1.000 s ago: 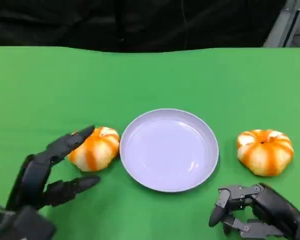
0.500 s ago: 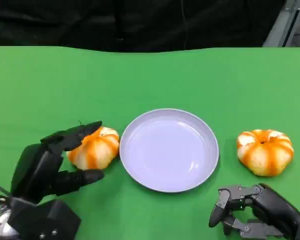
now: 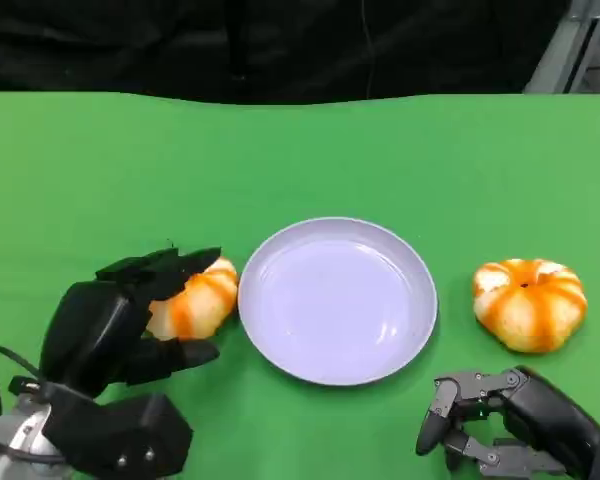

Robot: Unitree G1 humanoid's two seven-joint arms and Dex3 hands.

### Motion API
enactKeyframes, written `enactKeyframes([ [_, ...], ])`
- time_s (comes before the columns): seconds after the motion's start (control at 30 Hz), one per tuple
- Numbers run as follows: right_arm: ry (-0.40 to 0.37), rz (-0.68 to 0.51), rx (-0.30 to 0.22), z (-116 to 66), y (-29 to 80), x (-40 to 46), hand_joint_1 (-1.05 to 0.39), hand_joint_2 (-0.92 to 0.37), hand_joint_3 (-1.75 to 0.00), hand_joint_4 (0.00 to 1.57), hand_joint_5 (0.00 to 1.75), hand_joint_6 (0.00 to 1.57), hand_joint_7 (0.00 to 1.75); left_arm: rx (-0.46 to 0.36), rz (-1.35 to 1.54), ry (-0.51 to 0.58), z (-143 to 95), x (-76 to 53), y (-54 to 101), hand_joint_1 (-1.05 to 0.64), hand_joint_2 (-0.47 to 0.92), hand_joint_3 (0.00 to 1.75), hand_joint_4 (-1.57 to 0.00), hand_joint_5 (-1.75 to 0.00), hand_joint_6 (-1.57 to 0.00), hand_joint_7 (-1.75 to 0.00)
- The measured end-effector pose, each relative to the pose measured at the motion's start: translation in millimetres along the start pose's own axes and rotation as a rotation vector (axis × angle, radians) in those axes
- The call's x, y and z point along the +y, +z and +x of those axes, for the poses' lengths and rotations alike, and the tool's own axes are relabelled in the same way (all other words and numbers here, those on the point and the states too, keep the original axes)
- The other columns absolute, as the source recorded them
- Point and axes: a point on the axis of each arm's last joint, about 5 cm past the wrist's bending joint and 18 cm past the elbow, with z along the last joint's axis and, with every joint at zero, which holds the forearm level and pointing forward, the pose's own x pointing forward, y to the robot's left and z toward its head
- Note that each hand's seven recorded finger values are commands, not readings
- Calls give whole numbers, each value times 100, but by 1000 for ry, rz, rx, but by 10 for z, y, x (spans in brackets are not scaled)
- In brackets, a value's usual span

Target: Grasp the bread from the table and place it into the plate.

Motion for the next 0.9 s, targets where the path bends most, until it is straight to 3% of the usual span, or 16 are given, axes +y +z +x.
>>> enactKeyframes([
  [0.9,0,0,0,0,0,0,-7,-92,-48,70,155,80,106,7,17,-29,2,-36,14,-75,92,3,-46,0,-57,0],
])
